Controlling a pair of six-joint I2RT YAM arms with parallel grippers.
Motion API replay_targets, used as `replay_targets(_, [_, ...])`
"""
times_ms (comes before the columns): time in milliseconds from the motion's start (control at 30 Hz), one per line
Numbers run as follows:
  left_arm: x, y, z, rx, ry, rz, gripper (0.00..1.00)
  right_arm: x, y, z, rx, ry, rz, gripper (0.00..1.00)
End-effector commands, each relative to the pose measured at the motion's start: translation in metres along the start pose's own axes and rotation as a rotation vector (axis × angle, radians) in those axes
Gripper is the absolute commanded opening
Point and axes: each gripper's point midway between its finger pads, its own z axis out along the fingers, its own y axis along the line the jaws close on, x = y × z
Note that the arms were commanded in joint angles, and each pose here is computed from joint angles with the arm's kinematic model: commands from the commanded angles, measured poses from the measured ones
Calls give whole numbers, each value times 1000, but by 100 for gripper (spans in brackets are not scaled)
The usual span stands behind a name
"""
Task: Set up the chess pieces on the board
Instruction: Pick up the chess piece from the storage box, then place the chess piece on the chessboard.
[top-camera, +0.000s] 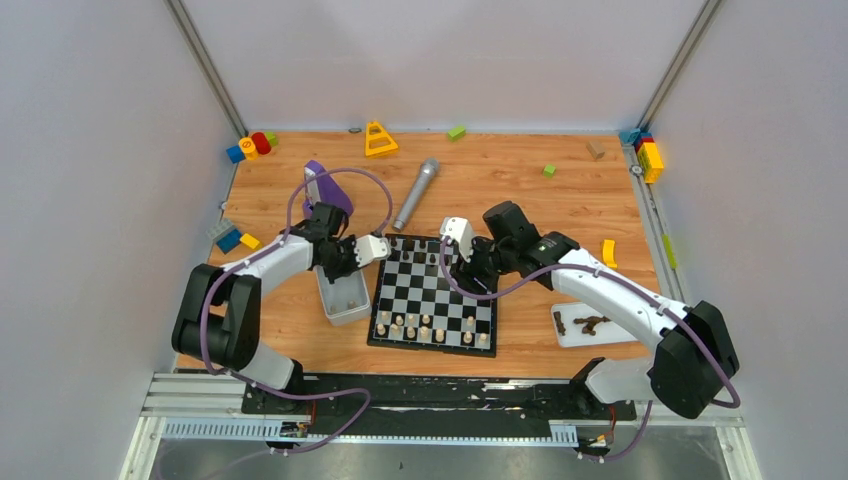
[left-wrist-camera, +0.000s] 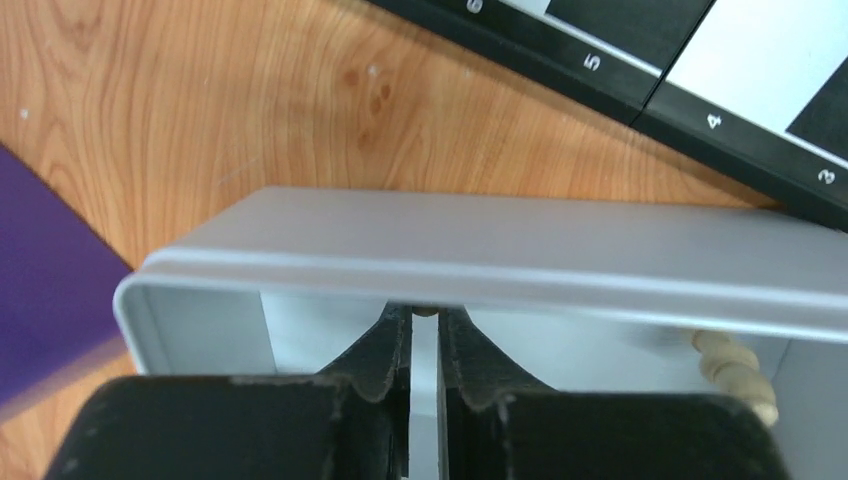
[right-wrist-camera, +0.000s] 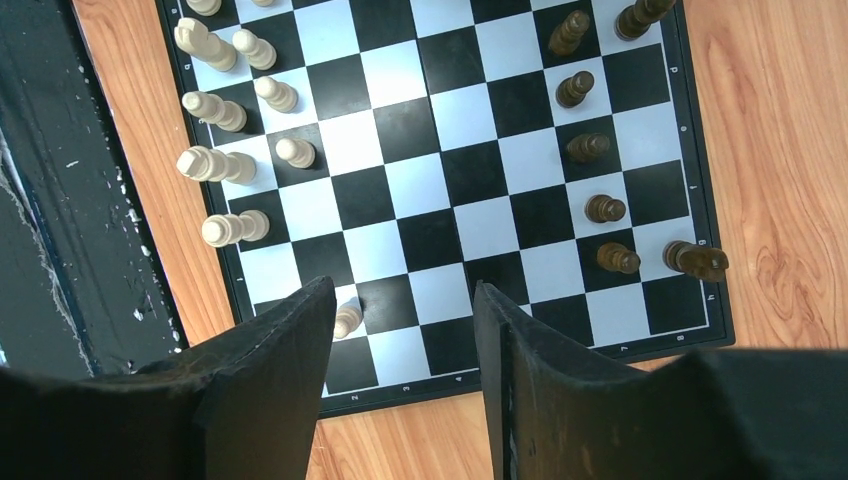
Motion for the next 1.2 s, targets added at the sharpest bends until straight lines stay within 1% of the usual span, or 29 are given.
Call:
replay_targets(0, [-9, 14, -32, -72, -30, -27, 8, -14, -4, 0, 5, -48, -8, 54])
replay_targets(133, [-26, 14, -64, -117, -90, -36, 7, -22, -6, -3, 14, -67, 5, 54])
replay_targets(267, [-61, 7, -104, -123, -224, -73, 7, -38, -15, -10, 28, -117, 53, 55])
replay_targets(333, [-83, 1, -118, -123, -277, -52, 7, -46, -23, -15, 25, -150, 96, 55])
replay_targets(400, [-102, -6, -129, -125, -312, -24, 7, -57, -32, -23, -2, -197, 154, 56])
replay_targets(500, [-133, -13, -142, -131, -366, 19, 8, -75, -37, -37, -102, -276, 229, 58])
replay_targets(633, [-170, -23, -149, -109, -424, 47, 9, -96, -31, -45, -249, -334, 277, 60])
replay_targets(800, [-202, -33, -142, -61, -435, 58, 9, -111, -24, -43, -387, -353, 324, 62])
replay_targets(1000, [-220, -49, -132, -12, -434, 82, 9, -121, -22, -35, -527, -347, 395, 62])
replay_targets(1167, [-226, -55, -126, -1, -420, 93, 9, -124, -21, -25, -564, -330, 415, 62])
